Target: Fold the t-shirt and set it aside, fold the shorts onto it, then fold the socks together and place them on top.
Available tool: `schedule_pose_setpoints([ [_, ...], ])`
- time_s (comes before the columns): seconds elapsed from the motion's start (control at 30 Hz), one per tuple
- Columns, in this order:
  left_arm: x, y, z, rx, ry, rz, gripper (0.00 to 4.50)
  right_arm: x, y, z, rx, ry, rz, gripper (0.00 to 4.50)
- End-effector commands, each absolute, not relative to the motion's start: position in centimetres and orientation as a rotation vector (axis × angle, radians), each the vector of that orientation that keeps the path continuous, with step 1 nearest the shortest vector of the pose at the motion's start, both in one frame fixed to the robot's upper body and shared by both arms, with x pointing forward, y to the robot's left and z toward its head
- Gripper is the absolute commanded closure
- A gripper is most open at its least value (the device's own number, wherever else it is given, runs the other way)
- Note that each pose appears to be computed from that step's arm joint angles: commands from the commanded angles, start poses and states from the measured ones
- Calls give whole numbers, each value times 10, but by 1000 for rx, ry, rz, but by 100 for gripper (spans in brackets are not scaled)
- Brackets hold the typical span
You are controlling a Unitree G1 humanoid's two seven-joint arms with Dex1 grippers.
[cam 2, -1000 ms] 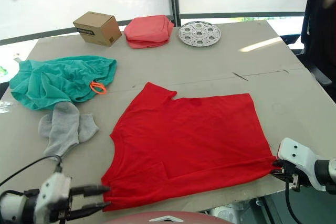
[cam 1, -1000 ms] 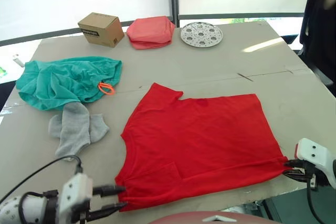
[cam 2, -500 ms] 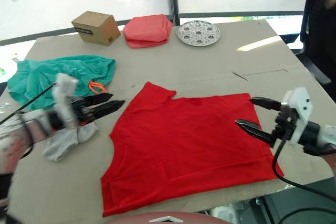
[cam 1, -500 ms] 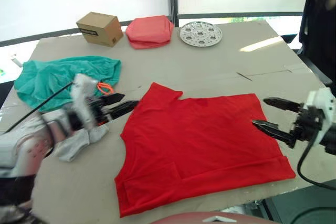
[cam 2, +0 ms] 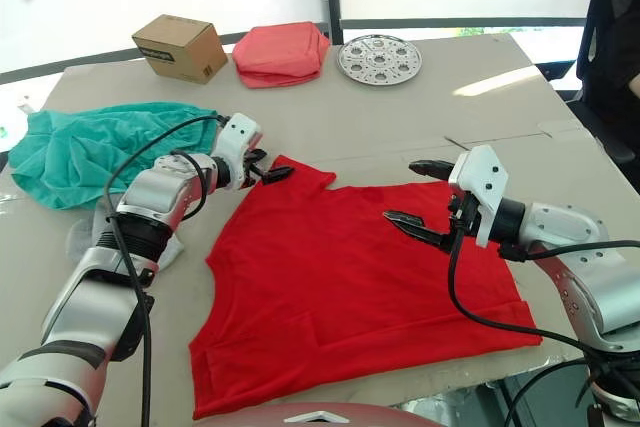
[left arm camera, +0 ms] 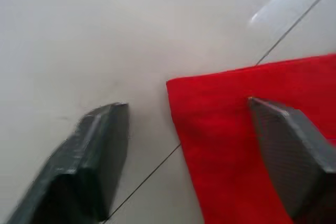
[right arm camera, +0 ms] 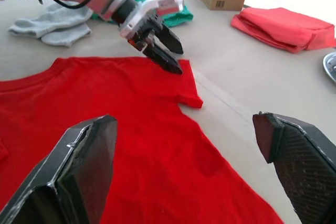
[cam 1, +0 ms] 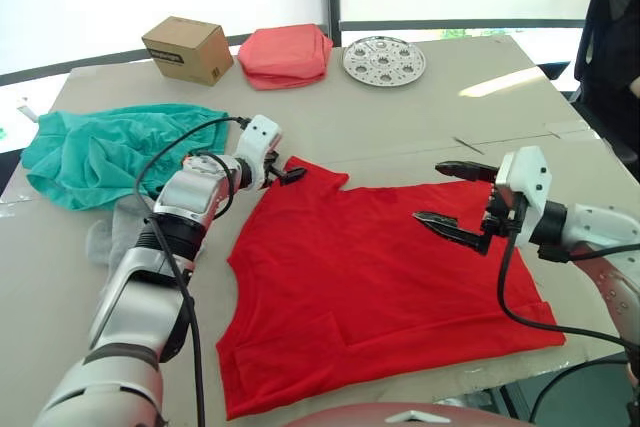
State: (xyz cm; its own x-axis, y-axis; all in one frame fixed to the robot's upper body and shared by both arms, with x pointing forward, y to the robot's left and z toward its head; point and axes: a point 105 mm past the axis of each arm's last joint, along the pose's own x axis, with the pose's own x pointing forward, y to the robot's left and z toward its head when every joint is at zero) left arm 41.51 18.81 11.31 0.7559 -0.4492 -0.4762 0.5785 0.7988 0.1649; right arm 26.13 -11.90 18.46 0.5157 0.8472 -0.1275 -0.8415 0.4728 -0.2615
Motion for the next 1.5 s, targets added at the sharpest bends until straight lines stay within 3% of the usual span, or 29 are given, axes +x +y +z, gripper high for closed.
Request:
schedule_pose_setpoints([
  [0.03,414,186,97,418,456,-625,225,255,-119,189,-342,-67,1022,9],
  [0.2,408,171,97,417,378,-768,446,265,-135,166,-335,32,897,9],
  [0.3,406,167,104,336,343,-810,446,280,-153,153,-342,111,755,9],
  [0.53,398,180,140,319,161,-828,446,302,-182,139,-449,286,606,9],
  [0.63,381,181,163,298,51,-853,446,322,-208,136,-608,410,510,9],
  [0.73,352,179,177,259,-9,-905,446,335,-218,143,-561,490,490,9],
  [0.9,311,172,174,253,12,-953,446,357,-227,141,-556,612,472,9],
  [1.23,260,172,166,212,44,-979,446,378,-213,132,-539,699,579,9],
  [1.37,251,173,161,213,54,-977,446,389,-213,129,-552,713,588,9],
  [1.47,249,175,159,207,55,-965,450,398,-211,128,-551,730,587,82],
  [1.5,248,176,159,207,54,-963,450,400,-212,128,-551,735,586,82],
])
